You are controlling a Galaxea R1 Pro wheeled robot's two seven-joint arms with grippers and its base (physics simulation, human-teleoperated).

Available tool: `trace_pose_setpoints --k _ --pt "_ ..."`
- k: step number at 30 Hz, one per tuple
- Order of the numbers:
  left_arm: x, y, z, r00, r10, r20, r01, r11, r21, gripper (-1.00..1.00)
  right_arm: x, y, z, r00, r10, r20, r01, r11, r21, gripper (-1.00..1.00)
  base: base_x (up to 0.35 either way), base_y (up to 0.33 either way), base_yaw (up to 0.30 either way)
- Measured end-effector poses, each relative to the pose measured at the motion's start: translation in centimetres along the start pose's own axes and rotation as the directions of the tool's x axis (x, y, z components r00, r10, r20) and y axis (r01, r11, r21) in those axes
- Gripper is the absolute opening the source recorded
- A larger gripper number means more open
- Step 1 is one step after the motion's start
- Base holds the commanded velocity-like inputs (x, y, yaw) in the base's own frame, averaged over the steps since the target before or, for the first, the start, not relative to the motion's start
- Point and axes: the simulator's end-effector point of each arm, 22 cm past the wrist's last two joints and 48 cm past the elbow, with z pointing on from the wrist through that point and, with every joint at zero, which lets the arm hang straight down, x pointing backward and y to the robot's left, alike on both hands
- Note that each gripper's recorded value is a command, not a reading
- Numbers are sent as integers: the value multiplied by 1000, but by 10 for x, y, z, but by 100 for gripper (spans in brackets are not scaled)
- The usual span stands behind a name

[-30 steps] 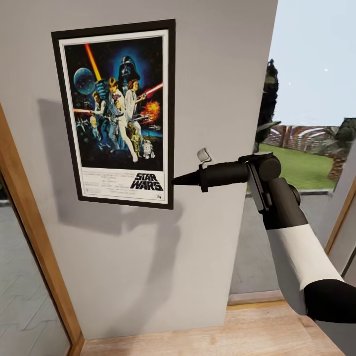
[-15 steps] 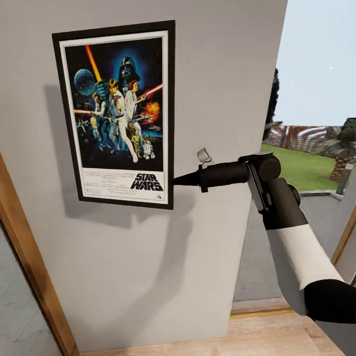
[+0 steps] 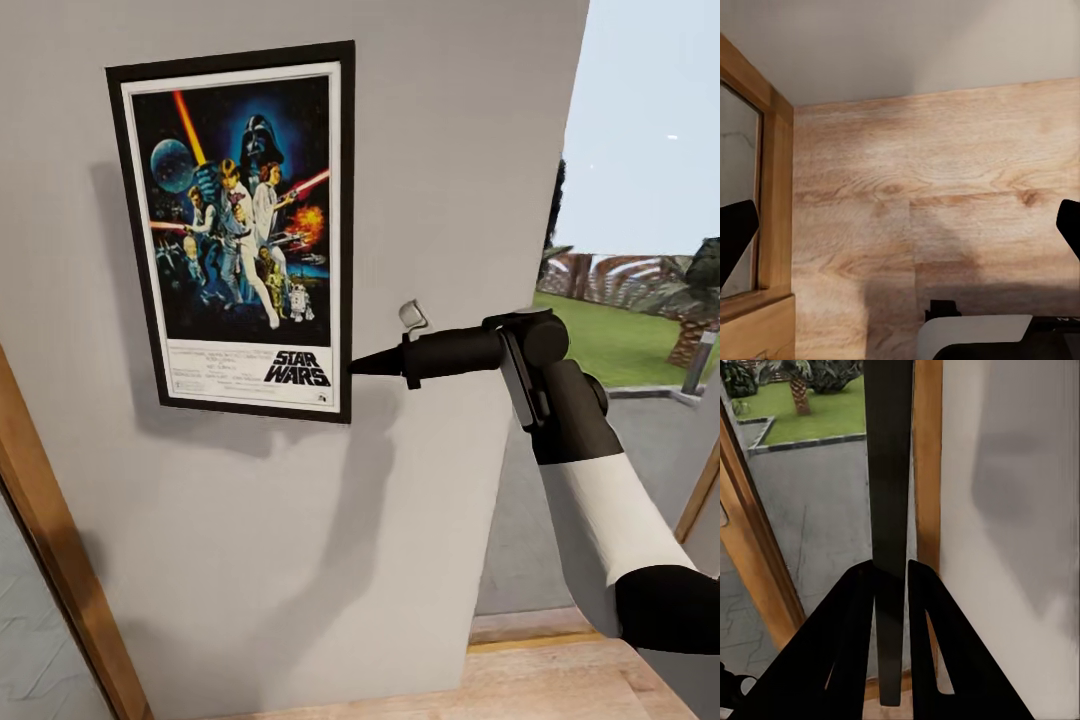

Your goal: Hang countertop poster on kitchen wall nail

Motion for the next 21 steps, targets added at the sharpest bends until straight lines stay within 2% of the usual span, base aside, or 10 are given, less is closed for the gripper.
trace_pose_setpoints --k 9,21 --pt "0 0 0 1000 0 0 0 1000 0 100 0 0 0 1000 0 -1 0 1000 -1 -100 311 0 0" --pt "0 0 0 1000 -1 -1 1 1000 -1 100 1 -1 0 1000 1 -2 -1 1000 -1 -100 36 0 0"
